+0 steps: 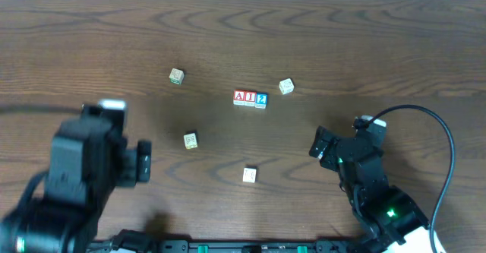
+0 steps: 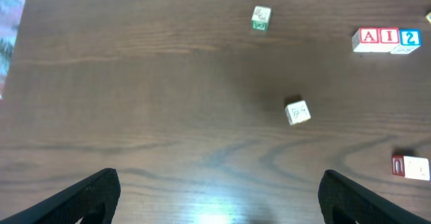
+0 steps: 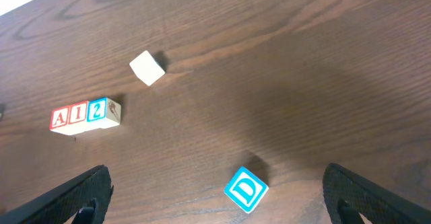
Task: Spell out Ai2
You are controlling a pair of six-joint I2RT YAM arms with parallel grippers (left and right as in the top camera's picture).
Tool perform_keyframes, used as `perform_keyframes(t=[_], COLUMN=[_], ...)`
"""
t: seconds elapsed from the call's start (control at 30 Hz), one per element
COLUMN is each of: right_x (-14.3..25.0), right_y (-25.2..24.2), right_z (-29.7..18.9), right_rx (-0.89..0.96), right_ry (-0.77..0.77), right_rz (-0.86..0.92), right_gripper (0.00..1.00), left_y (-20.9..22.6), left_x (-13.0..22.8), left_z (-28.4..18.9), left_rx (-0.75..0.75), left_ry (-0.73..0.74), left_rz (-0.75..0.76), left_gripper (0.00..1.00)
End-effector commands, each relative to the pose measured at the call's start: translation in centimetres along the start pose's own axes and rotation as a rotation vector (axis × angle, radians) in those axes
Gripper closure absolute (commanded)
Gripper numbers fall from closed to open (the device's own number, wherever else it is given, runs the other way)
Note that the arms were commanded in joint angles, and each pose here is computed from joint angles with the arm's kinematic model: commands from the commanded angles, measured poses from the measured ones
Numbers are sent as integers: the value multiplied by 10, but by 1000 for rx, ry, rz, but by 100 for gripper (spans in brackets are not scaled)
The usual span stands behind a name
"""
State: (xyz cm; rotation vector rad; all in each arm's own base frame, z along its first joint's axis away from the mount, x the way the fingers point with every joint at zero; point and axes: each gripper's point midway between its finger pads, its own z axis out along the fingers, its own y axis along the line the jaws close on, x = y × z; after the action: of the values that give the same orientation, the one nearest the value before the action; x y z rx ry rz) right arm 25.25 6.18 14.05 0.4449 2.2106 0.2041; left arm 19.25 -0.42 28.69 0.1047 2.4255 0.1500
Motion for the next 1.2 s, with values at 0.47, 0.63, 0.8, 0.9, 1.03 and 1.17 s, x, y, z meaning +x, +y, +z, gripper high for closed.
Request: perform_keyframes(t=[0.47,0.63,0.8,0.9,1.03,1.17], right_x=[0,0,0,0,0,0], right_y=[1,1,1,1,1,1], right_z=[-1,-1,-1,-1,-1,-1], right_rx=[0,0,0,0,0,0], right_ry=[-4,-4,-4,-4,-4,-4], right_rz=[3,3,3,3,3,3], right_gripper=[1,1,1,1,1,1], left_y=[1,1,4,6,5,4], left_x=[105,120,130,135,140,142], left_z=[105,133,149,154,159,161], left_rx=[-22,-42,-64,-74,-75,-75], left_ry=[-242,-257,-257,-247,-246,-258], left_rz=[-183,-198,-215,-221,-222,-223], left_gripper=[5,5,5,5,5,5])
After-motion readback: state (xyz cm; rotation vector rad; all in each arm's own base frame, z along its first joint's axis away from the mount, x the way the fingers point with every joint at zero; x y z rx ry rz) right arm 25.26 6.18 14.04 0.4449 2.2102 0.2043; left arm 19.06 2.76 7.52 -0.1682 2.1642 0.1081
